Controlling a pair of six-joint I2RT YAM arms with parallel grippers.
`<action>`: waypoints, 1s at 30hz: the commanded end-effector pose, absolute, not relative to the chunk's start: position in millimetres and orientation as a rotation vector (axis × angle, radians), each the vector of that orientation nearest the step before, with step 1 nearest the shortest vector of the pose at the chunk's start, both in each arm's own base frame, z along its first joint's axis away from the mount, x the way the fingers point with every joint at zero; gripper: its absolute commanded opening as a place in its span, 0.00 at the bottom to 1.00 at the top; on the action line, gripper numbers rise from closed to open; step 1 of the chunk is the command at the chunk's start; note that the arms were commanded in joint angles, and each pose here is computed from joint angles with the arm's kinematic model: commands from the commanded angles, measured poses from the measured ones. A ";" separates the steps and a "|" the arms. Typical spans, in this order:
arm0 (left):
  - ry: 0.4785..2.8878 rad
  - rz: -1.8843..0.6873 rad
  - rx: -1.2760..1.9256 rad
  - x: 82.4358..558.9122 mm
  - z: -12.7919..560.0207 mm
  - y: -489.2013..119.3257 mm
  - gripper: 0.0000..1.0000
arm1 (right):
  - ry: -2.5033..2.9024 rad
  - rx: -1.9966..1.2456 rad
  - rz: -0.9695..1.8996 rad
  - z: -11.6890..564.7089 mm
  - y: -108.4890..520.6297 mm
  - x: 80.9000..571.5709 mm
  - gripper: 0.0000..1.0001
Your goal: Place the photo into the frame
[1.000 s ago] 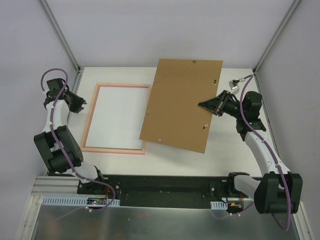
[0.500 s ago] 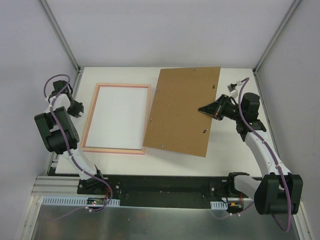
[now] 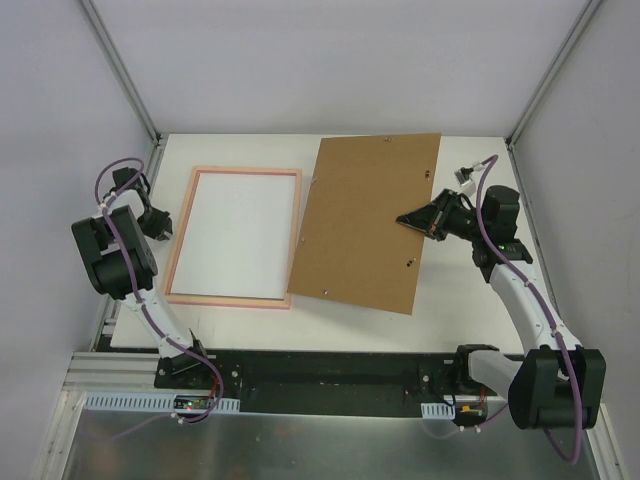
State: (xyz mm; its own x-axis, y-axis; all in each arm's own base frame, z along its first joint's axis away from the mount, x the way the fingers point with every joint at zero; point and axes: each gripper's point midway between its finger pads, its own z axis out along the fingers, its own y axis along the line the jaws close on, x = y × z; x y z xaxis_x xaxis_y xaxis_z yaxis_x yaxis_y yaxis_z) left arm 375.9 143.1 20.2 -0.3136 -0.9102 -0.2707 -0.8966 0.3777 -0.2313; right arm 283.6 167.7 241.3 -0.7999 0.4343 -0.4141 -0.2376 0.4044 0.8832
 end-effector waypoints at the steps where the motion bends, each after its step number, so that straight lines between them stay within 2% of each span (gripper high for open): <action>1: 2.361 -0.126 -1.534 369.3 14.7 117.7 0.20 | 1.947 0.058 1.423 280.1 170.4 288.8 0.00; 9: 2.478 -0.226 -1.370 369.7 10.7 48.7 0.20 | 1.995 0.073 1.400 266.2 179.9 294.2 0.00; 19: 2.539 -0.341 -1.254 345.0 3.3 -30.9 0.19 | 2.068 0.075 1.438 237.4 197.4 299.1 0.00; 30: 2.554 -0.407 -1.138 356.9 4.8 -52.2 0.20 | 2.124 -0.033 1.551 221.6 226.1 328.6 0.00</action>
